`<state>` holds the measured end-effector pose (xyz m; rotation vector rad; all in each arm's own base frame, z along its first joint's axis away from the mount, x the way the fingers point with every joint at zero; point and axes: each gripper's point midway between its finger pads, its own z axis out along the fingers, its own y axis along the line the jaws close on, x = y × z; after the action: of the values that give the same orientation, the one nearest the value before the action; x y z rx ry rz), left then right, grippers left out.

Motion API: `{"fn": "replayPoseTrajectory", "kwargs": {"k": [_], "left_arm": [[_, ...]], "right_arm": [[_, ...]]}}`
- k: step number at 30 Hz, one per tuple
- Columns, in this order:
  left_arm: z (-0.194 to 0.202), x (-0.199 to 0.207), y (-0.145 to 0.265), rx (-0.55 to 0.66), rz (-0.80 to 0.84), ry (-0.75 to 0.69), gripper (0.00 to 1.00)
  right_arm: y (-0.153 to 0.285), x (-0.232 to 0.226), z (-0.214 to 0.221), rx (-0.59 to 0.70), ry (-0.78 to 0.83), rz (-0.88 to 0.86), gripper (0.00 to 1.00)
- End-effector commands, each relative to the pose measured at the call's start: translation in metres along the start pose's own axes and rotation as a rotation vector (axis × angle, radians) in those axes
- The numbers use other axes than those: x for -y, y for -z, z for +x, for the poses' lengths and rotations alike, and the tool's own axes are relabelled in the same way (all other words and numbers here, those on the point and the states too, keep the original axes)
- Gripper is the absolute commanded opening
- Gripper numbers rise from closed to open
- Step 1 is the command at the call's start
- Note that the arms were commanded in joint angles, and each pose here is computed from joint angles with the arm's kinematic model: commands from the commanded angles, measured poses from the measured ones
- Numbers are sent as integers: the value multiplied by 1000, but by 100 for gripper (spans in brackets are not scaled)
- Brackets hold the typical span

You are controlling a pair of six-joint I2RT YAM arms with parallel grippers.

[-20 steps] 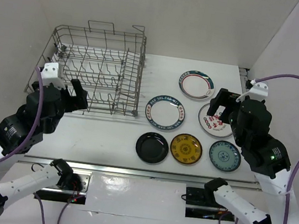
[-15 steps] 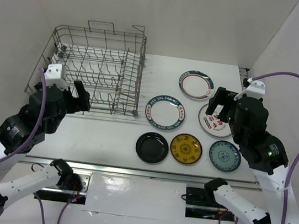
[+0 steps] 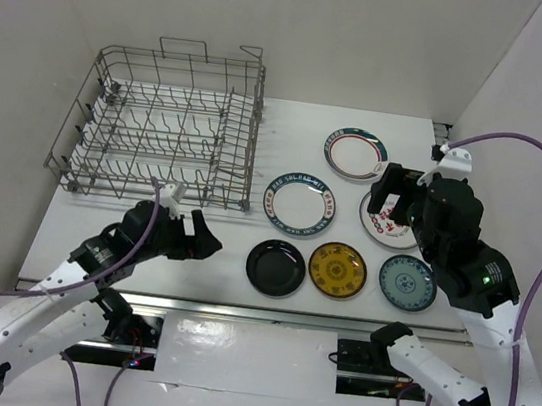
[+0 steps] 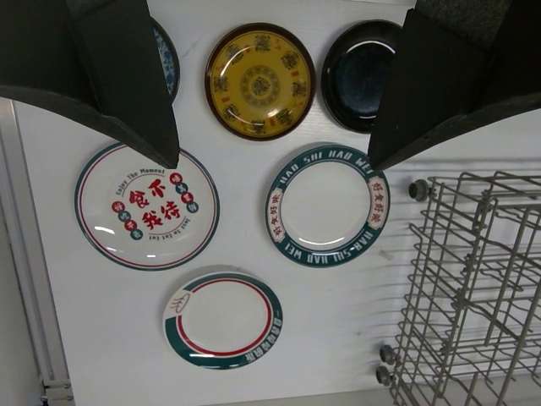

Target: Load the plates into the dish rack

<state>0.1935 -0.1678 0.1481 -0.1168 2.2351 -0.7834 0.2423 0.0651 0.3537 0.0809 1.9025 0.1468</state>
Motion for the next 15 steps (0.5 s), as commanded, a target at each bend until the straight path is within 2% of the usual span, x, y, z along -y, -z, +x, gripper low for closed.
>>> {"fn": "replayPoseTrajectory", "kwargs": {"k": [1, 6, 7, 8, 10, 12, 15], "left_arm": [[-18, 37, -6, 67, 178, 54, 100], [19, 16, -39, -38, 149, 114, 99], [17, 20, -44, -12, 191, 123, 99], [39, 4, -54, -59, 162, 153, 99], [43, 3, -64, -43, 193, 176, 98], [66, -16, -75, -94, 148, 212, 96], [69, -13, -86, -87, 172, 225, 95]], "right_arm": [[6, -9, -17, 62, -6, -57, 100], [2, -14, -16, 55, -5, -79, 100], [3, -16, -15, 52, -4, -87, 100], [2, -14, -16, 54, -7, -79, 100], [5, -15, -19, 69, -14, -94, 100], [5, -16, -19, 67, -4, -103, 100], [10, -15, -23, 82, -13, -109, 100]]}}
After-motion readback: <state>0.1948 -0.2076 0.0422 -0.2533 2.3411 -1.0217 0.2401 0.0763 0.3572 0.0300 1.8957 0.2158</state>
